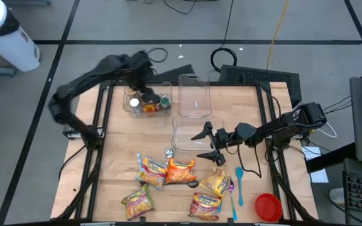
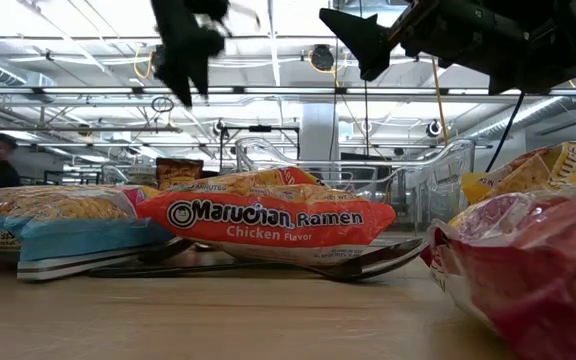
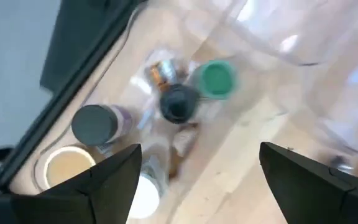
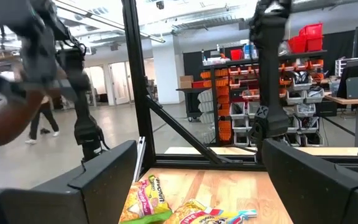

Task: Pick & Place Food Item
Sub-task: Put the yellow noodle pack into the top right transparent container

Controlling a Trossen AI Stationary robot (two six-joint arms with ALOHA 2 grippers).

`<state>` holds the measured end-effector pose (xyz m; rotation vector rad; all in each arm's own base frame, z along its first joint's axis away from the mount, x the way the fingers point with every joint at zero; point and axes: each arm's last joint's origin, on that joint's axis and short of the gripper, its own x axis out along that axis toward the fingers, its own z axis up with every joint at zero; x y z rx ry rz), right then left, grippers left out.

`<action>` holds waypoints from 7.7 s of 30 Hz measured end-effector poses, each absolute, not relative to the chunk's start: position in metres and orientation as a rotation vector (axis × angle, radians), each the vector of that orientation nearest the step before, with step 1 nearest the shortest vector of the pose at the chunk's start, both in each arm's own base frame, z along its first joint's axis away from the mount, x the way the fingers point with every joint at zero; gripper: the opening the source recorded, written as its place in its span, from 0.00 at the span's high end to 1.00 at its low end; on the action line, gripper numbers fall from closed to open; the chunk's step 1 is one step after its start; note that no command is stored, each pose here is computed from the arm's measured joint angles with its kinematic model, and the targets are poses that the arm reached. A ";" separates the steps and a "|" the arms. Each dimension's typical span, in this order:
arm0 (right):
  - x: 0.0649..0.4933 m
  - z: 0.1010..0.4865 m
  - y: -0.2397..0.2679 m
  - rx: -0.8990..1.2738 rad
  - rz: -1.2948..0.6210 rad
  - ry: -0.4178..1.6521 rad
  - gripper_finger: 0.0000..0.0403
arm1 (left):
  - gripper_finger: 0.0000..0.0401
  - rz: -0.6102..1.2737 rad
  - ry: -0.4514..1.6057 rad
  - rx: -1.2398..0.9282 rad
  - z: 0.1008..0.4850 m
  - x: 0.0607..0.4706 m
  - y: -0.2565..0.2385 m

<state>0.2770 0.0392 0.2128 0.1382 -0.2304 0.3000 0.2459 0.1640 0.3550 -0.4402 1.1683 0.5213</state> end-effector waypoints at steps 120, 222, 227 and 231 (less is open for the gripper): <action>0.198 0.208 0.149 0.184 -0.037 0.909 0.25 | 0.19 -0.042 -0.081 -0.041 0.176 0.096 -0.011; 0.273 0.250 -0.189 -0.493 -0.438 0.316 1.00 | 0.19 -0.041 -0.081 -0.041 0.176 0.096 -0.011; 0.279 0.227 -0.203 -0.626 -0.374 0.371 1.00 | 0.19 -0.042 -0.080 -0.041 0.176 0.096 -0.011; 0.285 0.207 -0.207 -0.710 -0.321 0.427 1.00 | 0.19 -0.042 -0.081 -0.041 0.176 0.096 -0.011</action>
